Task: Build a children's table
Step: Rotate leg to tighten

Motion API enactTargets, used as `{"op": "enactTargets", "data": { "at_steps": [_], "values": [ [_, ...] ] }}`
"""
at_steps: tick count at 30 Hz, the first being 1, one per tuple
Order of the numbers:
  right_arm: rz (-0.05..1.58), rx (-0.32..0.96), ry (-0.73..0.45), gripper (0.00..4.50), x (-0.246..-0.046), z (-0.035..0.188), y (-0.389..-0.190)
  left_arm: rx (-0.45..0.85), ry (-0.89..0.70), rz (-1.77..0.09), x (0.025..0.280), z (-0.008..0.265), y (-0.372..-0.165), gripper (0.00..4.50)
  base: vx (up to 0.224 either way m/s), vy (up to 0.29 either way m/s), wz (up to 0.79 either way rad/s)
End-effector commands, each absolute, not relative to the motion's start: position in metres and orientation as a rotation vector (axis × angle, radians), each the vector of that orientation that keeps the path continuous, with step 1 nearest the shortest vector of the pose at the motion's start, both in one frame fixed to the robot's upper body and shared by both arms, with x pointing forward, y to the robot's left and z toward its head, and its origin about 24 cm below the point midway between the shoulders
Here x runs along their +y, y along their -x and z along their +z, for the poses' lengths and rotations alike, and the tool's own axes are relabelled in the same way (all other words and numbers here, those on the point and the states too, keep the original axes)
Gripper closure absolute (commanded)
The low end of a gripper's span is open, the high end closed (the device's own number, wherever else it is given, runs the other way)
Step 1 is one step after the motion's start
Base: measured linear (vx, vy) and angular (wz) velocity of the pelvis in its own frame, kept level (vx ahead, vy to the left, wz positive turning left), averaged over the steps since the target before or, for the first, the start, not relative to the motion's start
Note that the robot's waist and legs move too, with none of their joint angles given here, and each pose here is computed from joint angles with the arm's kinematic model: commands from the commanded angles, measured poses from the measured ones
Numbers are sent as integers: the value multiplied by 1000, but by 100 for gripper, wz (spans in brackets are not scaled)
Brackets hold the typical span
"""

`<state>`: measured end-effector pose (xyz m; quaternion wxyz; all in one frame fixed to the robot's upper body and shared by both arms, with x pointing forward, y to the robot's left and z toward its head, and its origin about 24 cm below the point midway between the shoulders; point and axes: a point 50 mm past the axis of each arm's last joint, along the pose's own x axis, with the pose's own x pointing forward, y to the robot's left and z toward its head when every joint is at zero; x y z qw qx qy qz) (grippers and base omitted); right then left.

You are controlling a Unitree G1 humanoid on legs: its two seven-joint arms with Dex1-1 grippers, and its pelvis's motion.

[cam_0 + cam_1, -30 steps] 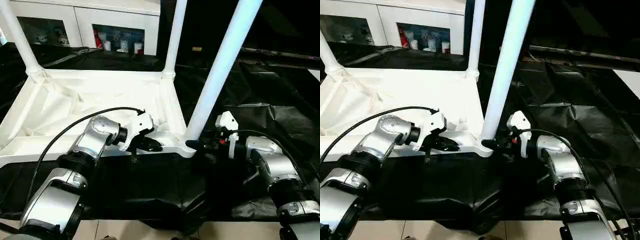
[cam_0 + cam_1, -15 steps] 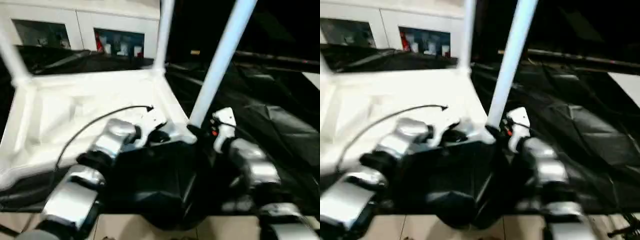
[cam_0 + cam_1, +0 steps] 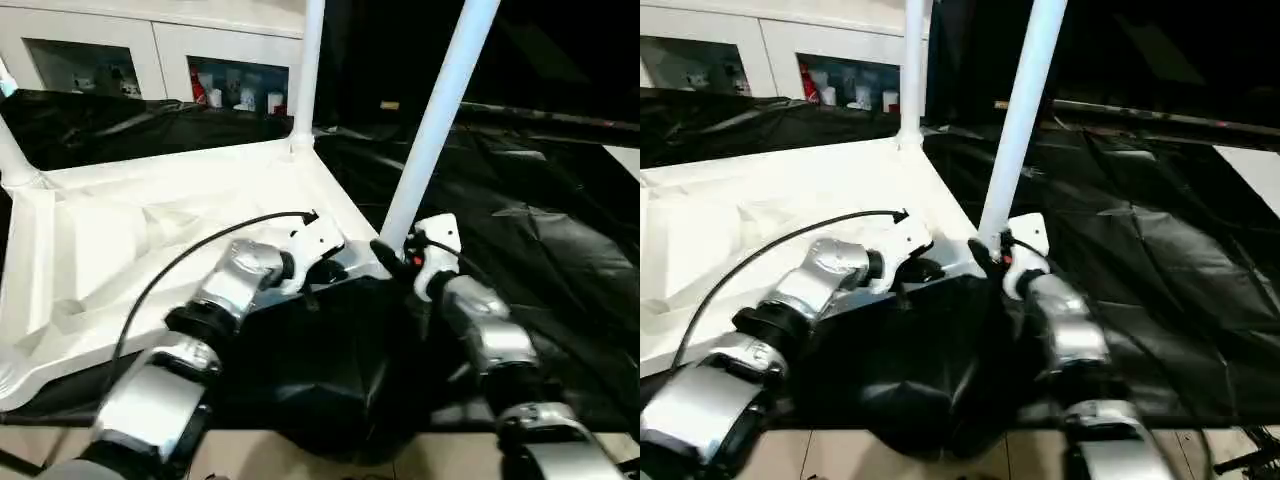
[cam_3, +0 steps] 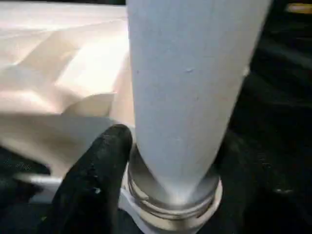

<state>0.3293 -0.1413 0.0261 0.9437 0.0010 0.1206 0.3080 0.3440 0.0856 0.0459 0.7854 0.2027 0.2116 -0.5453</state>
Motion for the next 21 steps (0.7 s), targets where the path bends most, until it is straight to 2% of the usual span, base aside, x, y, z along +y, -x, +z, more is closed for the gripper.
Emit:
{"op": "enactTargets", "data": {
  "at_steps": [1, 3, 5, 15, 16, 21],
  "values": [
    [800, 258, 9, 148, -123, 25, -322, 563, -442, -1354, 73, 22, -322, 450, 55, -15, 1],
    [960, 244, 68, 148, -138, 31, -314, 577, -444, -1433, 88, 23, -318, 450, 60, -15, -2],
    [1018, 243, 68, 148, -146, 36, -311, 585, -412, -1467, 94, 25, -316, 450, 61, -17, 0],
    [1117, 280, 97, 148, -163, 41, -307, 627, -408, -1494, 115, 27, -313, 450, 6, -2, 0],
    [1132, 287, 96, 174, -164, 40, -305, 630, -406, -1494, 117, 27, -312, 450, 0, 0, 0],
    [1175, 306, 78, 212, -163, 38, -301, 633, -398, -1490, 121, 28, -312, 450, 0, 0, 0]
  ]
}}
